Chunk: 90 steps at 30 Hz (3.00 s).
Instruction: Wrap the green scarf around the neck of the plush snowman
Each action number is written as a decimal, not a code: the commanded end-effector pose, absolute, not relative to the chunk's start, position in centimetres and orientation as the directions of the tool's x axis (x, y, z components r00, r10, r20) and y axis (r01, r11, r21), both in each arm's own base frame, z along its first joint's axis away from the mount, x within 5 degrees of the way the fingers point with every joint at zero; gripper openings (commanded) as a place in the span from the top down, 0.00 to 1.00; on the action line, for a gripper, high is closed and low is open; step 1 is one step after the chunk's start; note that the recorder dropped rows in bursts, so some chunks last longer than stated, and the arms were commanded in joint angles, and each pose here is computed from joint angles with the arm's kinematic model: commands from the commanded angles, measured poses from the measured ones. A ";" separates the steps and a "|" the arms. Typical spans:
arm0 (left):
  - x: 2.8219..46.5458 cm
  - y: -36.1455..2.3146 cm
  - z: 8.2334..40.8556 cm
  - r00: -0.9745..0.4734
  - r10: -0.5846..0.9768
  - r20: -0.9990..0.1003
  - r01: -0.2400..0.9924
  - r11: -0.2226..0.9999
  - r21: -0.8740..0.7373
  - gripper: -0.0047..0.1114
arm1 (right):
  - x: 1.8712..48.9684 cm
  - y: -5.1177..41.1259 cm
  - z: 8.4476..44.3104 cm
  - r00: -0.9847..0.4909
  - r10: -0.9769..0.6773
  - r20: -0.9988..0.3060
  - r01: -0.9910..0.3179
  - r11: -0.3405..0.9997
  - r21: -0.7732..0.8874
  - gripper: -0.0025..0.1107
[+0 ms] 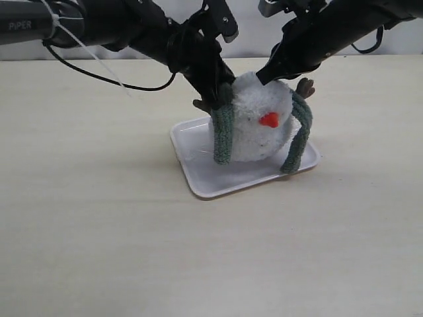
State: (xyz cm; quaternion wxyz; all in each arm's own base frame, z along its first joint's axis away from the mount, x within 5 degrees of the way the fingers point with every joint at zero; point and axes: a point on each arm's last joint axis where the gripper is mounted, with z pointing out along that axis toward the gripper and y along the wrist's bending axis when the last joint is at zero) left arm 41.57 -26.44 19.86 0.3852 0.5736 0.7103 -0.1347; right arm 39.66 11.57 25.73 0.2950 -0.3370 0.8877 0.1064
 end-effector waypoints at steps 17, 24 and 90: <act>39.2 -26.1 21.2 -0.066 0.762 -0.644 0.975 0.186 0.120 0.96 | 38.4 11.8 28.7 -0.575 -0.476 -0.666 -0.652 0.758 0.021 0.94; 40.4 -25.9 21.5 -0.080 0.740 -0.668 0.940 0.279 0.196 0.96 | 38.1 11.7 29.5 -0.565 -0.466 -0.681 -0.649 0.760 0.020 0.94; 42.3 -20.3 21.8 -0.297 0.720 -0.627 0.896 0.437 0.077 0.45 | 33.2 17.6 16.0 -0.524 -0.574 -0.629 -0.648 0.748 -0.142 0.76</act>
